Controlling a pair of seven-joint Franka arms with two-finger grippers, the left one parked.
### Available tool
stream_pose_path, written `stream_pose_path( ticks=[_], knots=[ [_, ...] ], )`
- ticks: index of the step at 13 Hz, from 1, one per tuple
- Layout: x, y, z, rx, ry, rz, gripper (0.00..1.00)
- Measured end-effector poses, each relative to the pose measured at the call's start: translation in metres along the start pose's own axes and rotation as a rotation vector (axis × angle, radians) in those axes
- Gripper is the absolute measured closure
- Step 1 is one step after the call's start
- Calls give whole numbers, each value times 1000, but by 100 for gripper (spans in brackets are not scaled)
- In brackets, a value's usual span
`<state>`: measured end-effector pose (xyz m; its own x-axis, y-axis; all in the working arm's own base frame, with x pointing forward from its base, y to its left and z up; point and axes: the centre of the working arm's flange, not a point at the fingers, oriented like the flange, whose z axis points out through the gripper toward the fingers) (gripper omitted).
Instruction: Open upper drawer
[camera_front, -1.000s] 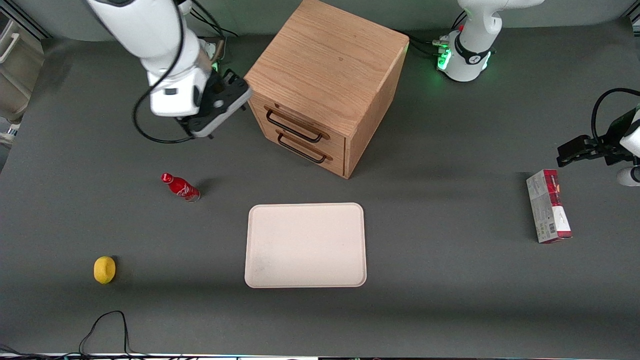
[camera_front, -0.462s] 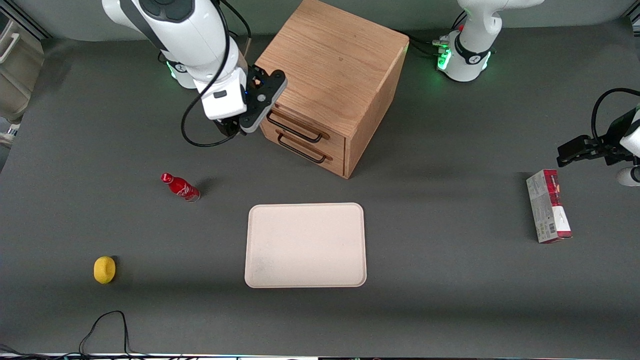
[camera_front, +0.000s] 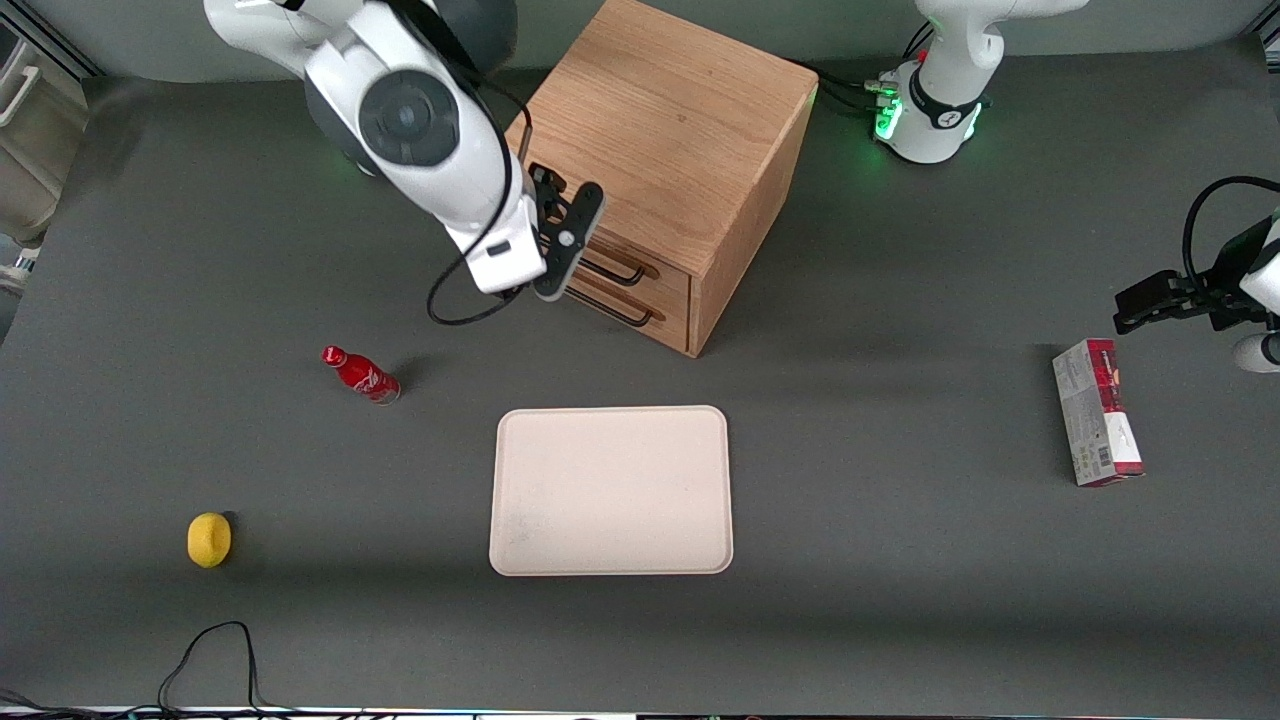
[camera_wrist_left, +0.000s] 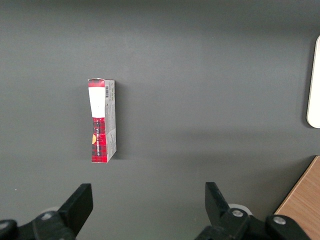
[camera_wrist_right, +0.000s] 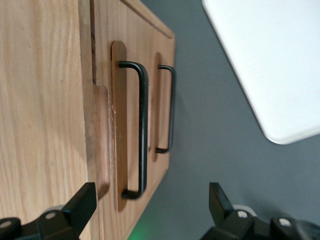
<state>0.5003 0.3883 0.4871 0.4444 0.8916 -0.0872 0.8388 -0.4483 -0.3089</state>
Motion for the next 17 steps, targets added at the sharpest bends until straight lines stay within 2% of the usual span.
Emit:
stream_pose_path(
  ticks=[2, 6, 8, 17],
  knots=[
    [8, 12, 18, 37, 1, -15, 0],
    [14, 21, 34, 61, 0, -17, 0],
    [19, 25, 42, 61, 14, -16, 0],
    [25, 29, 80, 57, 28, -11, 0]
  ],
)
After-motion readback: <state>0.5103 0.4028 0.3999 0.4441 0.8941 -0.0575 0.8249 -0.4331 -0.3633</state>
